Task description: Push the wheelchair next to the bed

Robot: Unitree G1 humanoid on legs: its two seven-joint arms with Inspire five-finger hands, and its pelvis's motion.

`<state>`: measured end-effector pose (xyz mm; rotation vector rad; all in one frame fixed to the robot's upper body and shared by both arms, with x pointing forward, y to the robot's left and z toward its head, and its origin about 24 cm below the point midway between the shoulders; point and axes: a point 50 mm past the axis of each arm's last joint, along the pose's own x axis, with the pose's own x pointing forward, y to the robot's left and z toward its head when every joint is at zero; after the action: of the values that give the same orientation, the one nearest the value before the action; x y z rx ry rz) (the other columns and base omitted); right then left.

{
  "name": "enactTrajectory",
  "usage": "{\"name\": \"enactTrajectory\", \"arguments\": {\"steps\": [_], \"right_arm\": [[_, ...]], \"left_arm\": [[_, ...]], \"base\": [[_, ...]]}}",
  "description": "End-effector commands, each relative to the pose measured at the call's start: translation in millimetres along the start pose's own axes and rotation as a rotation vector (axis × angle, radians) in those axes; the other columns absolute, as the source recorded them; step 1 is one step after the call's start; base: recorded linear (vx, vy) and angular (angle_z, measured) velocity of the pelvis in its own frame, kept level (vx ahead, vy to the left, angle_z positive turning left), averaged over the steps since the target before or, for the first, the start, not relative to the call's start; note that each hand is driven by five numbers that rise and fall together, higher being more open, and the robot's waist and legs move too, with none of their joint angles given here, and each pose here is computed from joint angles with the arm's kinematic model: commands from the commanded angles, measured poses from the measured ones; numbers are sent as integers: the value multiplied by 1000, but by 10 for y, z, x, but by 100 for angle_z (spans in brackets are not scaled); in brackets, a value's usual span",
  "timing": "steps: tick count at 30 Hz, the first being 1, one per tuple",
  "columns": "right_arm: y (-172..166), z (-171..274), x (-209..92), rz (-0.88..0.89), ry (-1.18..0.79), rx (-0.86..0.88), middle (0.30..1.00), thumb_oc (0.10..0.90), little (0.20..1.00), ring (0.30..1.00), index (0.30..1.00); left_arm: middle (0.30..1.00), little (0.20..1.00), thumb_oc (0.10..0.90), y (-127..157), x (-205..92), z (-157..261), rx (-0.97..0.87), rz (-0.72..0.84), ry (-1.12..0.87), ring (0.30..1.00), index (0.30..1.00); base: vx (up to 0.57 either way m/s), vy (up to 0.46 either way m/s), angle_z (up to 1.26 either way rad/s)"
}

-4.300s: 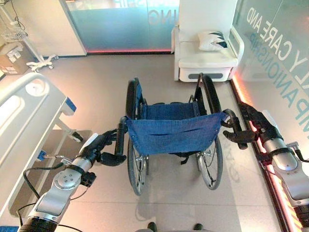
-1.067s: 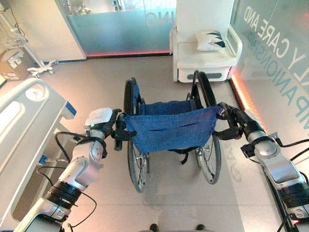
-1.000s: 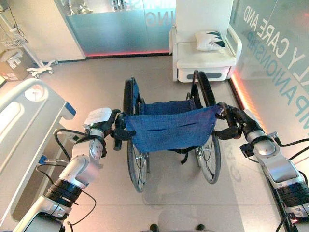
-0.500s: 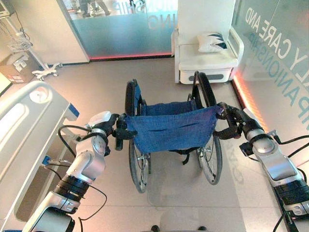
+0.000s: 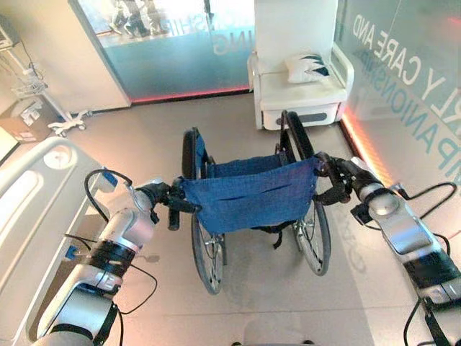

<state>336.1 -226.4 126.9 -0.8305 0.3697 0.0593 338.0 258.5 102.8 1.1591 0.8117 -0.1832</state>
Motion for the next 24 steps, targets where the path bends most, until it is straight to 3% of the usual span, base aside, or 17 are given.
{"name": "enactTrajectory", "arguments": {"steps": [1, 5, 7, 8, 9, 10, 11, 13, 15, 24], "right_arm": [[-518, 32, 28, -179, 119, -126, 900, 800, 900, 900, 900], [-592, 94, 88, -159, 188, -155, 900, 800, 900, 900, 900], [-621, 139, 125, -135, 239, -194, 900, 800, 900, 900, 900], [-629, 177, 146, -122, 272, -218, 867, 778, 867, 867, 867], [-636, 199, 156, -118, 283, -229, 608, 605, 608, 608, 608], [-640, 206, 159, -116, 291, -234, 505, 536, 505, 505, 505], [-640, 218, 170, -112, 308, -249, 300, 400, 300, 300, 300], [-638, 259, 195, -123, 329, -278, 300, 400, 300, 300, 300], [-623, 279, 209, -132, 333, -282, 300, 400, 300, 300, 300], [-558, 487, 251, -221, 231, -200, 300, 400, 300, 300, 300]], "left_arm": [[775, 775, 717, 71, 18, -858, 161, -66, 448, 775, 775], [709, 709, 673, 226, 2, -700, 211, -72, 453, 709, 709], [648, 648, 632, 296, 6, -592, 235, -76, 445, 648, 648], [592, 592, 595, 328, 11, -512, 257, -80, 440, 592, 592], [580, 580, 587, 337, 16, -481, 264, -78, 438, 580, 580], [561, 561, 574, 339, 20, -467, 268, -77, 436, 561, 561], [524, 524, 549, 341, 28, -430, 274, -82, 428, 524, 524], [371, 371, 447, 313, 57, -337, 293, -96, 416, 371, 371], [300, 300, 400, 286, 75, -295, 308, -112, 411, 300, 300], [300, 300, 400, 52, 208, -173, 365, -116, 377, 300, 300]], "base": [[0, 0, 0], [0, 0, 0], [17, 3, 0], [0, 0, 0], [0, 0, 0], [0, 0, 0], [0, 0, 0], [0, 0, 0], [0, 0, 0], [0, 0, 0]]}}
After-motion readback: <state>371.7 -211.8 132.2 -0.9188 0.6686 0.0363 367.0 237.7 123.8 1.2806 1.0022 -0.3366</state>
